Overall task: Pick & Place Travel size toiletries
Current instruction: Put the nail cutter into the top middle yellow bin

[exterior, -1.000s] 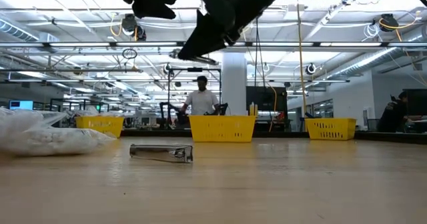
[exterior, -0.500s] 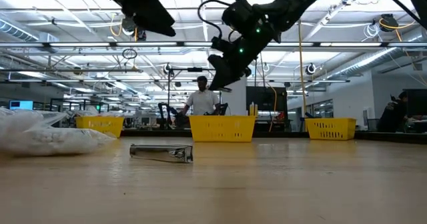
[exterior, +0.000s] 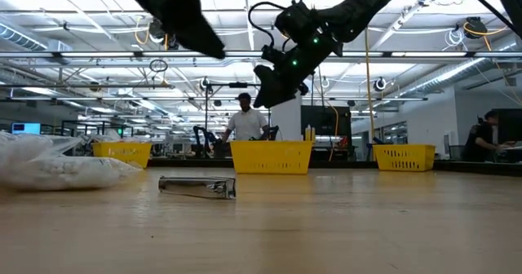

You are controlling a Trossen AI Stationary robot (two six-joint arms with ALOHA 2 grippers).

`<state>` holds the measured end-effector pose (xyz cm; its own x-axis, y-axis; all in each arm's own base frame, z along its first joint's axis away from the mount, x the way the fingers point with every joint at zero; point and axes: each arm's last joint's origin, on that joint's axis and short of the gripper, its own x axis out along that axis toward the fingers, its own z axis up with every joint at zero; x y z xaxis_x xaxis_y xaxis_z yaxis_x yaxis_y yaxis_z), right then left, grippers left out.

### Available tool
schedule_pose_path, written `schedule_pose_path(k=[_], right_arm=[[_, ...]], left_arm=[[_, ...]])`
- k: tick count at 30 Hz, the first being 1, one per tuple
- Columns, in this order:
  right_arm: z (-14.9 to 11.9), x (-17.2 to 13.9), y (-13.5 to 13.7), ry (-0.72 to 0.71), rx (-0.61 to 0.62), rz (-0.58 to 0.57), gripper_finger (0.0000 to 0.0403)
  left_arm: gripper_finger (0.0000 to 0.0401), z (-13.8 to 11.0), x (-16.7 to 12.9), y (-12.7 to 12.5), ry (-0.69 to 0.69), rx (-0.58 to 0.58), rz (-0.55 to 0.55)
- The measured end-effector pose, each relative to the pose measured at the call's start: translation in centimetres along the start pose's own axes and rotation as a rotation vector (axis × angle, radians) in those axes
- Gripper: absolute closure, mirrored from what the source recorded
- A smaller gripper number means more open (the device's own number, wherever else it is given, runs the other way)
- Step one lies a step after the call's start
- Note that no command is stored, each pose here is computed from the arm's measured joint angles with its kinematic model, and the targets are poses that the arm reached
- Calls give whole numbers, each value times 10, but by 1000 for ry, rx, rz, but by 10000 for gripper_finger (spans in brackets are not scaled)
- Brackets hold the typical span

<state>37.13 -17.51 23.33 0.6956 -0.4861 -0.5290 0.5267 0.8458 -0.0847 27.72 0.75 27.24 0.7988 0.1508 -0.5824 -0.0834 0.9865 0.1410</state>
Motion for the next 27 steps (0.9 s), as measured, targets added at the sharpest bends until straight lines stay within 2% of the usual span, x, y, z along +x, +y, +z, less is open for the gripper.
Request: schedule_pose_path(k=[4, 9, 12, 18, 23, 27], right_arm=[[5, -9, 11, -16, -32, 60, 187], [23, -41, 39, -109, -104, 220, 185], [32, -62, 56, -161, -142, 271, 191], [43, -109, 73, -203, -179, 332, 201], [46, -133, 85, -217, -164, 384, 202], [43, -139, 98, -209, -167, 423, 202]], left_arm=[[107, -8, 11, -5, 68, 11, -28], [107, -27, 35, -28, 205, 206, -249], [107, -37, 51, -45, 250, 288, -342], [107, -58, 76, -77, 343, 351, -415], [107, -69, 88, -106, 324, 386, -533], [107, -73, 95, -122, 289, 374, -600]])
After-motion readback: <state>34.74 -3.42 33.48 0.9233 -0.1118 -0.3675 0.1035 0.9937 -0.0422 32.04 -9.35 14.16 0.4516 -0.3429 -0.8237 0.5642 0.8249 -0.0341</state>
